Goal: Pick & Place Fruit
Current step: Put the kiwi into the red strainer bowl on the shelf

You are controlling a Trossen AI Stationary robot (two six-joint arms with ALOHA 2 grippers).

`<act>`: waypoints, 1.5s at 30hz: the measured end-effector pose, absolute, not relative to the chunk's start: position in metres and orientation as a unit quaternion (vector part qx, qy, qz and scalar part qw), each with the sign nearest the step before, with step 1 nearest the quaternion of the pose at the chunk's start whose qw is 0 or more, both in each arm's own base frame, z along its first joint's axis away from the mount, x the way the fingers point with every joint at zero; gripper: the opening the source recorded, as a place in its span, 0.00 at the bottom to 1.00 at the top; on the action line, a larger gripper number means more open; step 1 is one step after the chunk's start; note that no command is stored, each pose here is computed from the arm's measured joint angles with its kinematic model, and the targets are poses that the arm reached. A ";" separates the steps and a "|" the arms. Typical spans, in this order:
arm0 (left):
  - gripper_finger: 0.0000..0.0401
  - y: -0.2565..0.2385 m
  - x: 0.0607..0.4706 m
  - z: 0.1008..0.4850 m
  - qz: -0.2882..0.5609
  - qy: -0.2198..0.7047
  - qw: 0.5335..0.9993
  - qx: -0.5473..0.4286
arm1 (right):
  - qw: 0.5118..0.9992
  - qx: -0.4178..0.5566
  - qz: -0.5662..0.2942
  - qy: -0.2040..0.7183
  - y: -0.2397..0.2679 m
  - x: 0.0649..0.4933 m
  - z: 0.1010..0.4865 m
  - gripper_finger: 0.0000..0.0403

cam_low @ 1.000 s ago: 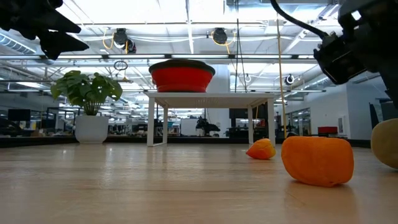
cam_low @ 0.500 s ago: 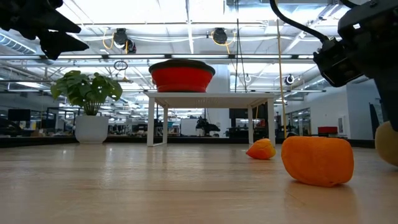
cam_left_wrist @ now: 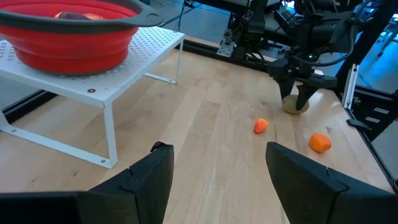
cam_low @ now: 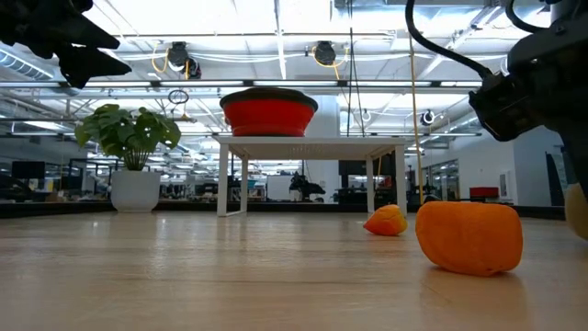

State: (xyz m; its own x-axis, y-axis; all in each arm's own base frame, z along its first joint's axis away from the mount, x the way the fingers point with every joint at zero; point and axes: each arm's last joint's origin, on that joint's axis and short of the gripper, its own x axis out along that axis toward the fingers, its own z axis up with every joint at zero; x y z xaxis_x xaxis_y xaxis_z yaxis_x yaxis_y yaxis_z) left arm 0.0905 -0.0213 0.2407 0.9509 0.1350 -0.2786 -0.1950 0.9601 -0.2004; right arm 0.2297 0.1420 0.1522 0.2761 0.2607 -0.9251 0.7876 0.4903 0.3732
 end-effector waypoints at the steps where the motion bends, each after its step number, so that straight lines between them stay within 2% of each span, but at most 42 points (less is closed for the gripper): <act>1: 0.64 -0.021 0.090 0.241 0.084 0.132 0.981 -0.114 | 0.652 0.463 -0.201 0.566 0.142 0.230 0.152 0.55; 5: 0.64 -0.021 0.090 0.241 0.084 0.132 0.981 -0.114 | 0.653 0.467 -0.195 0.563 0.143 0.231 0.153 0.51; 15: 0.64 -0.021 0.090 0.241 0.084 0.132 0.981 -0.112 | 0.681 0.508 -0.133 0.510 0.140 0.246 0.168 0.52; 29: 0.64 -0.021 0.091 0.241 0.083 0.131 0.981 -0.116 | 0.832 0.505 0.024 0.229 0.088 0.292 0.234 0.52; 37: 0.64 -0.022 0.091 0.242 0.082 0.125 0.981 -0.121 | 0.893 0.440 0.042 0.085 0.037 0.302 0.264 0.52; 45: 0.64 -0.022 0.092 0.246 0.080 0.105 0.982 -0.133 | 0.937 0.349 0.022 0.020 -0.017 0.302 0.275 0.52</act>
State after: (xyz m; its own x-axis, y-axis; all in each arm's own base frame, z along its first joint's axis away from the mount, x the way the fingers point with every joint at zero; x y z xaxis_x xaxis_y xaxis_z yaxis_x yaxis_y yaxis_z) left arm 0.0921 -0.0220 0.2462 0.9651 0.1289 -0.2280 -0.1848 0.9520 -0.2441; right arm 0.3022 -0.0167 0.2750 0.9982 0.0554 -0.0225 -0.0271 0.7551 0.6550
